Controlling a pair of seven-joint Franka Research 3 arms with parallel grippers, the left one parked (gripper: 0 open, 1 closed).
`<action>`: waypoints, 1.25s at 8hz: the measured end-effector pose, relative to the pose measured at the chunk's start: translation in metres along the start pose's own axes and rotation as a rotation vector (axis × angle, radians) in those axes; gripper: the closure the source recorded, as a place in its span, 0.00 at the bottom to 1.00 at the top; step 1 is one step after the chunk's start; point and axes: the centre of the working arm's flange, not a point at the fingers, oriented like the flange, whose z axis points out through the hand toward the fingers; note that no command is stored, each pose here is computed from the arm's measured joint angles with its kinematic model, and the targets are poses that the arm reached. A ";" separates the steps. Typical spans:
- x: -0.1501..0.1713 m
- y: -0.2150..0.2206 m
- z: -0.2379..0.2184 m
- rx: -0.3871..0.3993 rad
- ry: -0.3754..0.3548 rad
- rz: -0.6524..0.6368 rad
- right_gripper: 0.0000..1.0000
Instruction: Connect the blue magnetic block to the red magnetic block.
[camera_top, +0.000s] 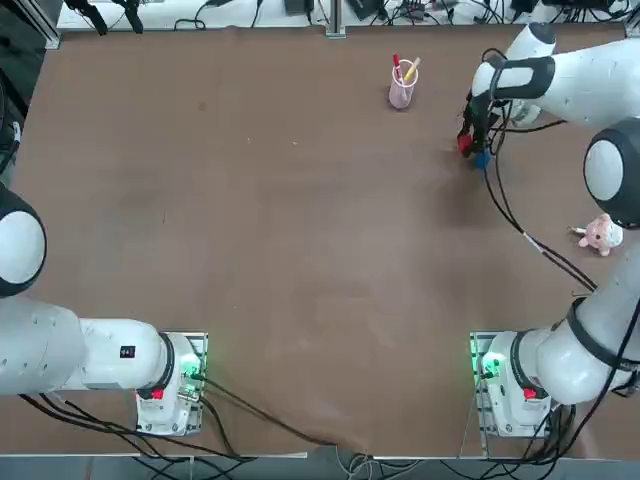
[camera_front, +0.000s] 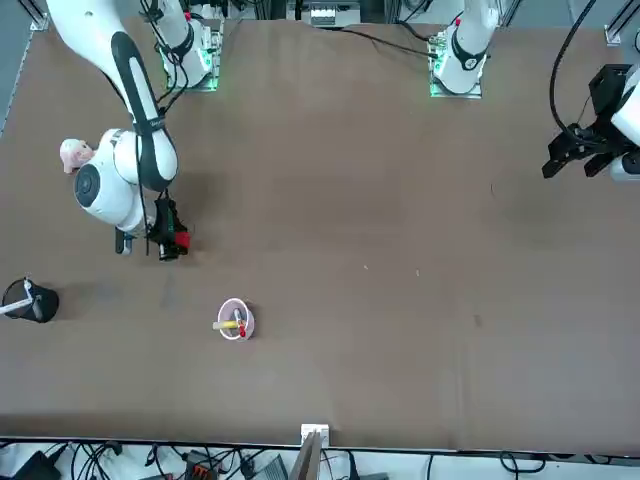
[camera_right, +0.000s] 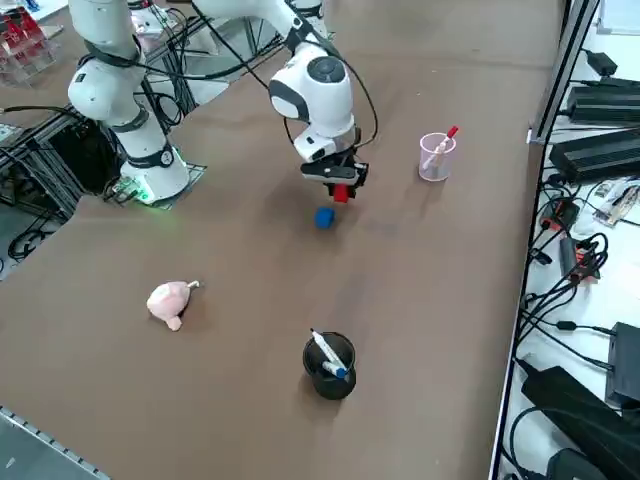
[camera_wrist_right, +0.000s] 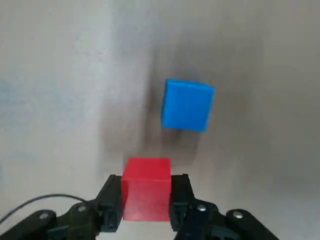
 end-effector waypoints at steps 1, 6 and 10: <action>0.002 0.003 0.007 0.001 0.009 0.003 0.52; 0.007 0.010 0.022 0.004 0.029 0.019 0.52; 0.007 0.013 0.023 0.010 0.032 0.025 0.52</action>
